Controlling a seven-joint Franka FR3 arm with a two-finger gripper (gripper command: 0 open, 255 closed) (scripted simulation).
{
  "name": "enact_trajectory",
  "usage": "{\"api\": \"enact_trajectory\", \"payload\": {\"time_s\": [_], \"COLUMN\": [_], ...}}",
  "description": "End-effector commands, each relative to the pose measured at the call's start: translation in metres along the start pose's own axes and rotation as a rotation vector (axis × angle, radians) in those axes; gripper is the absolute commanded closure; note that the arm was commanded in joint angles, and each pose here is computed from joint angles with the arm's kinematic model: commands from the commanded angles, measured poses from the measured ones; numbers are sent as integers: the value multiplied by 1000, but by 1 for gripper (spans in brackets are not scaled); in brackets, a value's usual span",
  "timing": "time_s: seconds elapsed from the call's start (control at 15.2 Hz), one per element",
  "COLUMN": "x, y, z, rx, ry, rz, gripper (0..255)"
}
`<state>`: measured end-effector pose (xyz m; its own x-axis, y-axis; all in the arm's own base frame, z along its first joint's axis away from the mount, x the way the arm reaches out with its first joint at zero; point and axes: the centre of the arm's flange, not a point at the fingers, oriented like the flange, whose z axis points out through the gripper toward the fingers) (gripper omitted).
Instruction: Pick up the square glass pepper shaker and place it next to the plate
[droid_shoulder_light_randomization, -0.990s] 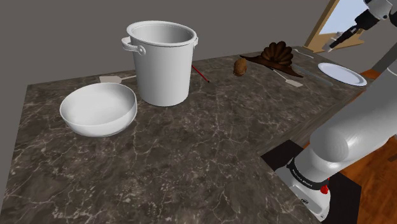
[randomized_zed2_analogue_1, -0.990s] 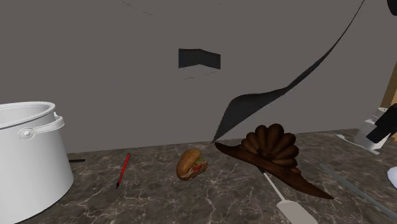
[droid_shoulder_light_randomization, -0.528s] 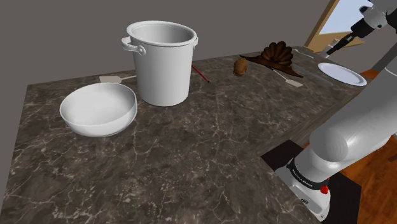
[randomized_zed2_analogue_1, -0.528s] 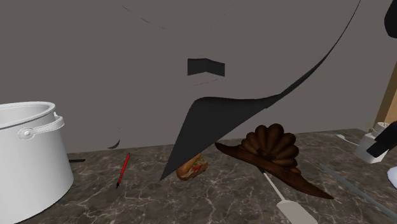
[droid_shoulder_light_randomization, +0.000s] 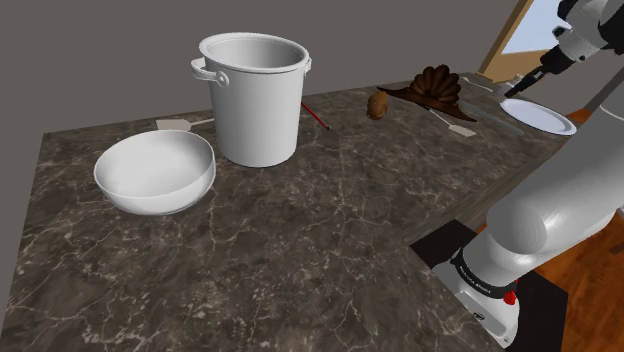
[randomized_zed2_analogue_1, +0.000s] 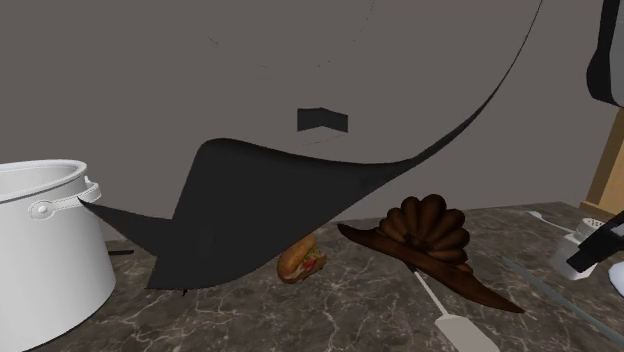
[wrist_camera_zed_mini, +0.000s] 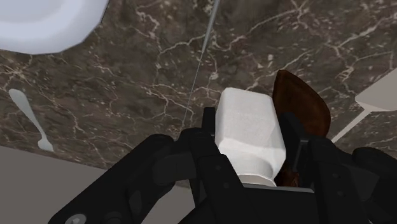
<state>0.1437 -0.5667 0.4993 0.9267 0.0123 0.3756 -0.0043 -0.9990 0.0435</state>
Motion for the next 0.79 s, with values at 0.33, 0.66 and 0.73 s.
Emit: {"api": "enact_trajectory", "payload": {"time_s": [0.33,0.66,0.73], "x": [-13,-23,-25], "y": [-3,-4,-4], "z": [34,58,63], "rx": [0,0,0], "ry": [0,0,0], "rz": [0,0,0], "gripper": [255,255,255]}}
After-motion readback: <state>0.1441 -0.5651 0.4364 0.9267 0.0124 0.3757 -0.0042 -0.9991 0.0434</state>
